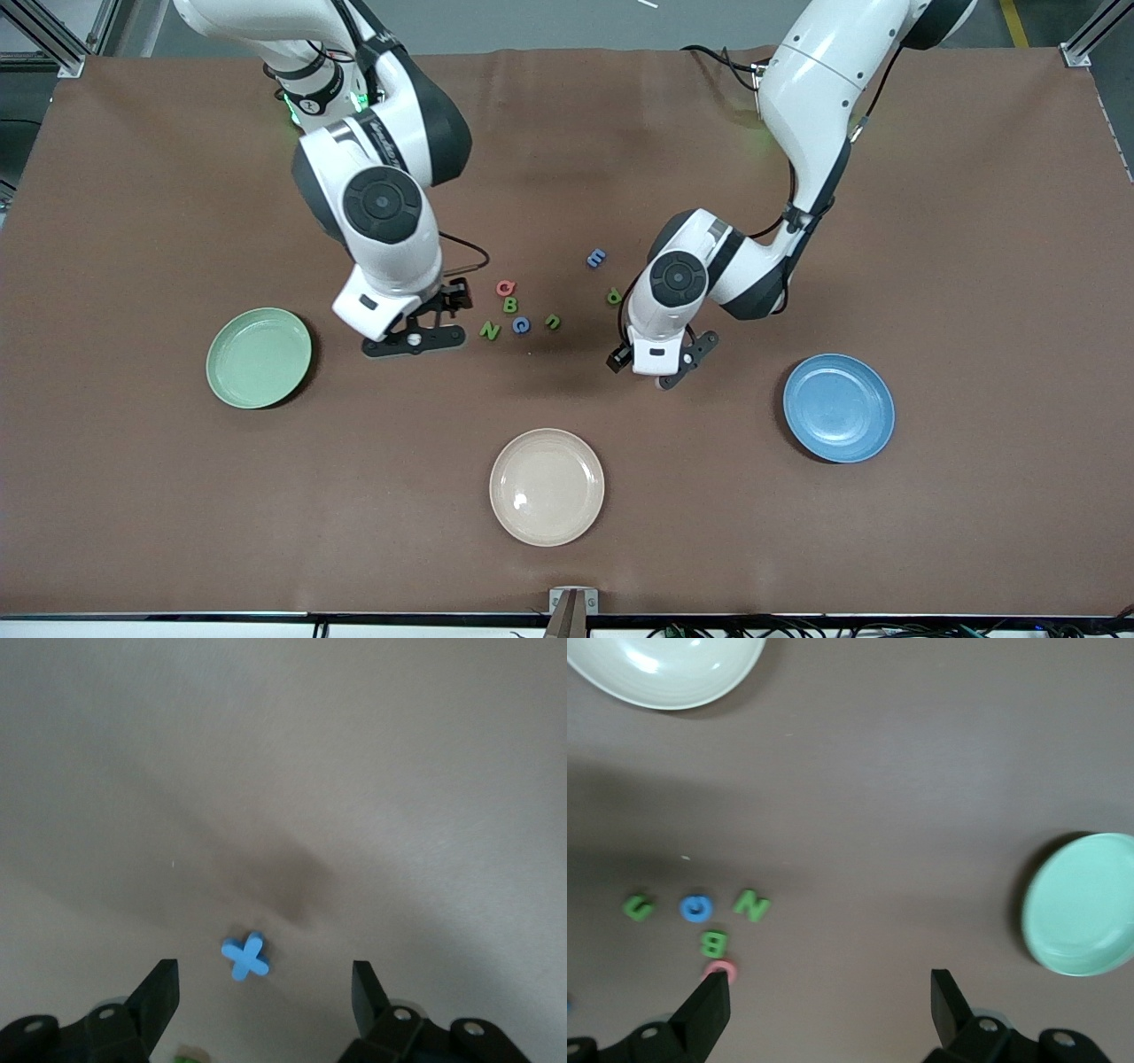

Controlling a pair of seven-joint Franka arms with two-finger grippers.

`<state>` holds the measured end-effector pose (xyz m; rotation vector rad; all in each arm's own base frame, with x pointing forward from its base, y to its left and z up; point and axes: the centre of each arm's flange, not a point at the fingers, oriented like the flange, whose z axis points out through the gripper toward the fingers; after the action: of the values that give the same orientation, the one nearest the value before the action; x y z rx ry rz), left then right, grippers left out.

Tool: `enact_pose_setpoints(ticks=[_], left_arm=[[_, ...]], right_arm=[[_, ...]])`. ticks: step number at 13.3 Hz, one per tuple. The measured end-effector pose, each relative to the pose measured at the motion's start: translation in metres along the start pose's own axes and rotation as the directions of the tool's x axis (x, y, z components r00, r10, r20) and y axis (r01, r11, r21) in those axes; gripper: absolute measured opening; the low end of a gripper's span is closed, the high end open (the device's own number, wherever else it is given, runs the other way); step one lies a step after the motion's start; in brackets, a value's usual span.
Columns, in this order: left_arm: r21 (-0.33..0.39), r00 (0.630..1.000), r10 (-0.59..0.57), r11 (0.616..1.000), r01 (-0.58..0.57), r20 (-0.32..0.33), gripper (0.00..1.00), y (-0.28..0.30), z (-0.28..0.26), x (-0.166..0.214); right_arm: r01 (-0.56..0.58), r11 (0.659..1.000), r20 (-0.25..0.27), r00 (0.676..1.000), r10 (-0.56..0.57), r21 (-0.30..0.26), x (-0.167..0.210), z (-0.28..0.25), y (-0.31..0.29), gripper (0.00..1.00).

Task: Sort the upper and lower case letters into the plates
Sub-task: 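Grasp the blue X with the left gripper while the right gripper reaches the C, then place the blue X on the blue plate with the left gripper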

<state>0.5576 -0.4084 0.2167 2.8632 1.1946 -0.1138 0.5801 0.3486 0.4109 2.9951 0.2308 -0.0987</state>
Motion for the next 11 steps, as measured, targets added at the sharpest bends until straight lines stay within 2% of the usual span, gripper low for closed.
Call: enact_pose_setpoints(ticks=[2,6,8,10,11], left_arm=[[-0.001,0.998,-0.06,0.998,0.06,0.001,0.77,0.0,0.008,-0.003],[0.016,0.992,-0.123,0.992,0.122,0.006,0.74,-0.003,0.032,-0.004],[0.027,0.989,-0.15,0.988,0.15,0.007,0.64,-0.004,0.041,-0.008],[0.03,0.985,-0.172,0.985,0.172,0.006,0.63,-0.003,0.044,-0.016],[0.03,0.985,-0.172,0.985,0.172,0.005,0.56,-0.003,0.044,-0.017]], right_arm=[[-0.061,0.997,-0.029,0.998,0.062,0.043,-0.001,0.037,-0.022,1.0],[-0.134,0.987,-0.072,0.987,0.141,0.09,-0.029,0.108,-0.067,1.0],[-0.148,0.983,-0.055,0.987,0.154,0.107,-0.038,0.136,-0.076,1.0],[-0.166,0.977,-0.027,0.985,0.171,0.132,-0.041,0.155,-0.084,0.97],[-0.165,0.976,-0.027,0.985,0.171,0.139,-0.041,0.163,-0.088,0.97]])
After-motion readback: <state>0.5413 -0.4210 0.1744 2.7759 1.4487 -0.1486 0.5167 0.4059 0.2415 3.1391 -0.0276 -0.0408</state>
